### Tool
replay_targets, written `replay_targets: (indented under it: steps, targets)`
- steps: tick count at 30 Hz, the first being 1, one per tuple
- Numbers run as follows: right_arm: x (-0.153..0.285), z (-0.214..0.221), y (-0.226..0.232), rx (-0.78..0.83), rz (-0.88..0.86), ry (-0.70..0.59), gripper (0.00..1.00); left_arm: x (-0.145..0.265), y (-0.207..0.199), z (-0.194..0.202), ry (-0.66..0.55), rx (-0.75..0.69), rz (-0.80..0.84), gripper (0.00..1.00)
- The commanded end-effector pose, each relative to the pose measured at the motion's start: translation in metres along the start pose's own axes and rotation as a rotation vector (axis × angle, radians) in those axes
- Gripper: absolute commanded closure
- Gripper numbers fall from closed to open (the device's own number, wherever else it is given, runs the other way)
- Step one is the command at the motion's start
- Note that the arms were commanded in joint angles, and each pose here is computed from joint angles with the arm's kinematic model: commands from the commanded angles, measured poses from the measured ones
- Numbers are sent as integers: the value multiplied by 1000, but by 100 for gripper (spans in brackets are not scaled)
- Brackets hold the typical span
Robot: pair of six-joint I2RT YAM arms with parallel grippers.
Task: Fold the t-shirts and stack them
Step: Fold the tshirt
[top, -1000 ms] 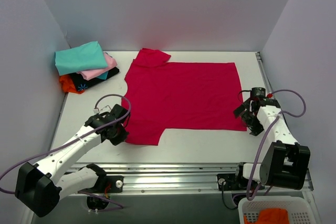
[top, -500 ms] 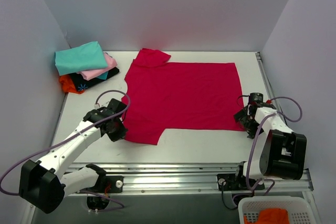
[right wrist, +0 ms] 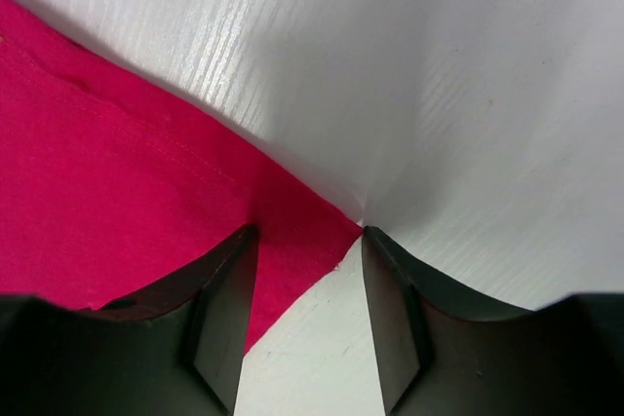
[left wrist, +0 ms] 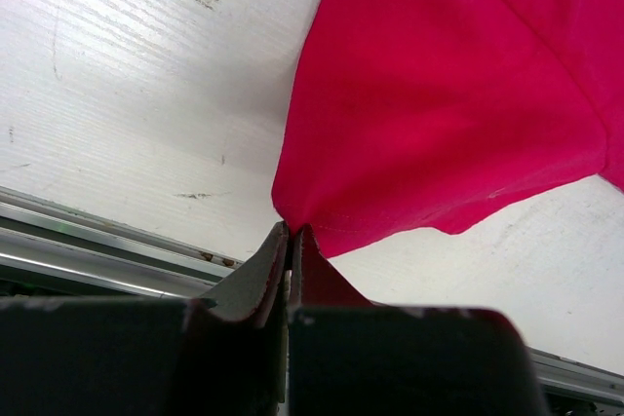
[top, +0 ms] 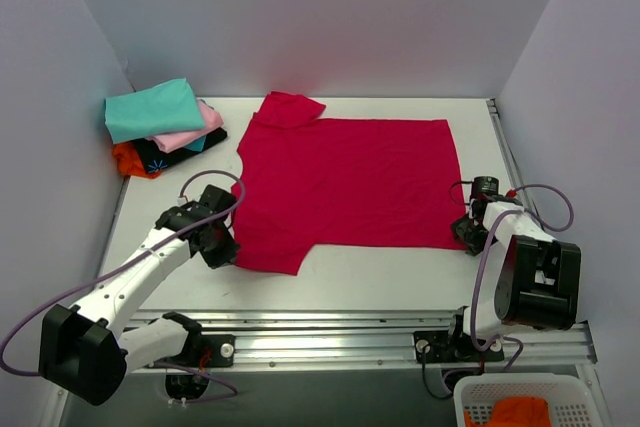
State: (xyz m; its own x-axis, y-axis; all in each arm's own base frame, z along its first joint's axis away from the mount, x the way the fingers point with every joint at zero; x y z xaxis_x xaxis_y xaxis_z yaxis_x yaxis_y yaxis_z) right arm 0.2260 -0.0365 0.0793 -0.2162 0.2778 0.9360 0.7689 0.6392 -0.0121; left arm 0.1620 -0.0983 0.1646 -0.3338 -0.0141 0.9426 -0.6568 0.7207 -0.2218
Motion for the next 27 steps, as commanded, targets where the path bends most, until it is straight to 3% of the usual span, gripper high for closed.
replay_targets:
  steps: [1, 15, 16, 27]
  targets:
    - [-7, 8, -11, -12, 61, 6, 59, 3, -5, -5, -8, -14, 29, 98]
    - [-20, 18, -16, 0, 78, 17, 88, 4, -1, -6, -4, -13, 16, 98]
    - [-21, 19, -16, -2, 80, 19, 99, 4, 0, -6, -4, -13, 14, 98]
    - [16, 10, -21, 22, 61, -4, 100, 16, -3, -11, 6, -7, -7, 98]
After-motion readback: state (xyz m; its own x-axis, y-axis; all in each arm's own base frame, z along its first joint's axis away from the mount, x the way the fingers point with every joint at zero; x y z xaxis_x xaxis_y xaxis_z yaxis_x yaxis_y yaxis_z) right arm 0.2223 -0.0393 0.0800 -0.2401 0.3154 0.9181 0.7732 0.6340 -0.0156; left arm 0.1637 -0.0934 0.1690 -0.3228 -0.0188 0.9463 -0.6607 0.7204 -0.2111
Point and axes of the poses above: each gripper's point midway between its finger pads, its own x axis back along the fingers, its own y axis along the line the jaws close on, z = x × y, the point moved 8 cm from there along x, back along the fingers, and after that the axes turned 12 degrees about x, right-handed, at the moved point
